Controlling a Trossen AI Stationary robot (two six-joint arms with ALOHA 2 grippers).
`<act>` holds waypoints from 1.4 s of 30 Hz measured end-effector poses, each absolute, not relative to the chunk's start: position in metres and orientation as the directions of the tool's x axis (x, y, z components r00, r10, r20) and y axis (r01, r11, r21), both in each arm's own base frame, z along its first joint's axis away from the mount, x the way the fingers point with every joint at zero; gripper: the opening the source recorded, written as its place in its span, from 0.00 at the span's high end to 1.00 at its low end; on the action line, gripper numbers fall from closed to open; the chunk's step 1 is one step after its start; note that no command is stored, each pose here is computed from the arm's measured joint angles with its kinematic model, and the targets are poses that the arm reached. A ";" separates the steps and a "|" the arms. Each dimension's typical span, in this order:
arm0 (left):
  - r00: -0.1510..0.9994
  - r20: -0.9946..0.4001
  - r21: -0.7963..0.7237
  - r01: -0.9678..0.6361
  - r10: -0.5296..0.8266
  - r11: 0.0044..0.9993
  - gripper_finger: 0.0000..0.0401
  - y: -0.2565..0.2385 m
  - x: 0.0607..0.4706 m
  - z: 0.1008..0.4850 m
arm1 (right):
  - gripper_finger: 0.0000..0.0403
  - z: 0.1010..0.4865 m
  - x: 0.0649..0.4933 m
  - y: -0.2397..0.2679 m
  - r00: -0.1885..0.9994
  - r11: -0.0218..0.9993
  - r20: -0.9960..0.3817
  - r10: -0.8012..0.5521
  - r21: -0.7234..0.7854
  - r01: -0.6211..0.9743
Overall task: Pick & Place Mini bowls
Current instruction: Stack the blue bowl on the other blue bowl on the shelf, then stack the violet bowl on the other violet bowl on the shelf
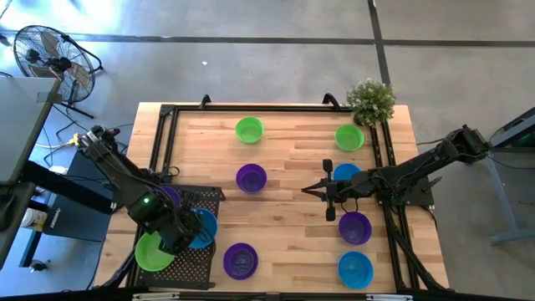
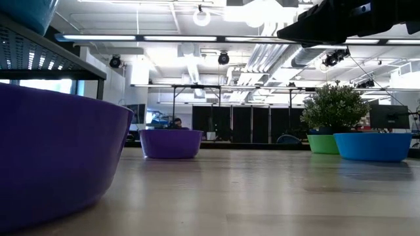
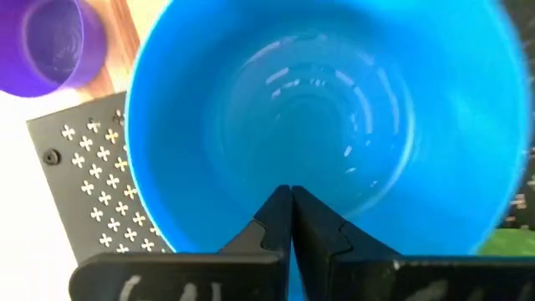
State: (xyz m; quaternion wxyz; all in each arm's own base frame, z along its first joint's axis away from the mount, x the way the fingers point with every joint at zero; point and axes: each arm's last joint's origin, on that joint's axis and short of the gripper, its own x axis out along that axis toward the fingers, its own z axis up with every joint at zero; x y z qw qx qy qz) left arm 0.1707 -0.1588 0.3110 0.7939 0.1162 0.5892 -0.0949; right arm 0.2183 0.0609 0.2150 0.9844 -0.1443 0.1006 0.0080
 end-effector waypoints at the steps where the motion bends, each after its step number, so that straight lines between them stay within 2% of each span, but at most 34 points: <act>1: 0.299 -0.954 0.066 0.290 -0.025 0.955 0.99 -0.158 0.170 0.313 | 1.00 0.215 0.218 0.061 0.980 0.958 -0.200 -0.013 -0.282 -0.045; 5: 0.359 -0.933 0.079 0.308 -0.039 0.948 0.99 -0.150 0.163 0.324 | 1.00 0.215 0.218 0.061 0.980 0.958 -0.200 -0.013 -0.283 -0.045; 11: 0.587 -0.808 0.177 0.316 -0.046 0.932 0.99 -0.140 0.162 0.347 | 1.00 0.215 0.218 0.061 0.980 0.958 -0.200 -0.013 -0.283 -0.045; 17: 0.704 -0.693 0.321 0.109 0.155 0.941 1.00 -0.115 0.189 0.351 | 1.00 0.215 0.218 0.061 0.980 0.958 -0.198 -0.013 -0.285 -0.044; 21: 0.718 -0.671 0.325 0.061 0.185 0.944 1.00 -0.087 0.215 0.344 | 1.00 0.216 0.218 0.061 0.981 0.958 -0.193 -0.013 -0.284 -0.043; 27: 0.745 -0.660 0.224 0.079 0.092 0.971 1.00 -0.039 0.249 0.324 | 1.00 0.216 0.219 0.060 0.981 0.956 -0.193 -0.021 -0.290 -0.037; 32: 0.678 -0.727 0.218 0.082 0.106 0.972 0.99 -0.016 0.273 0.296 | 1.00 0.216 0.220 0.057 0.981 0.956 -0.193 -0.035 -0.292 -0.023; 36: 0.626 -0.776 0.199 0.138 0.070 0.970 0.92 -0.018 0.293 0.271 | 1.00 0.216 0.220 0.054 0.980 0.957 -0.194 -0.032 -0.288 -0.026; 42: 0.559 -0.827 0.182 0.172 0.056 0.968 0.77 -0.020 0.313 0.240 | 1.00 0.216 0.221 0.052 0.981 0.961 -0.196 -0.017 -0.275 -0.038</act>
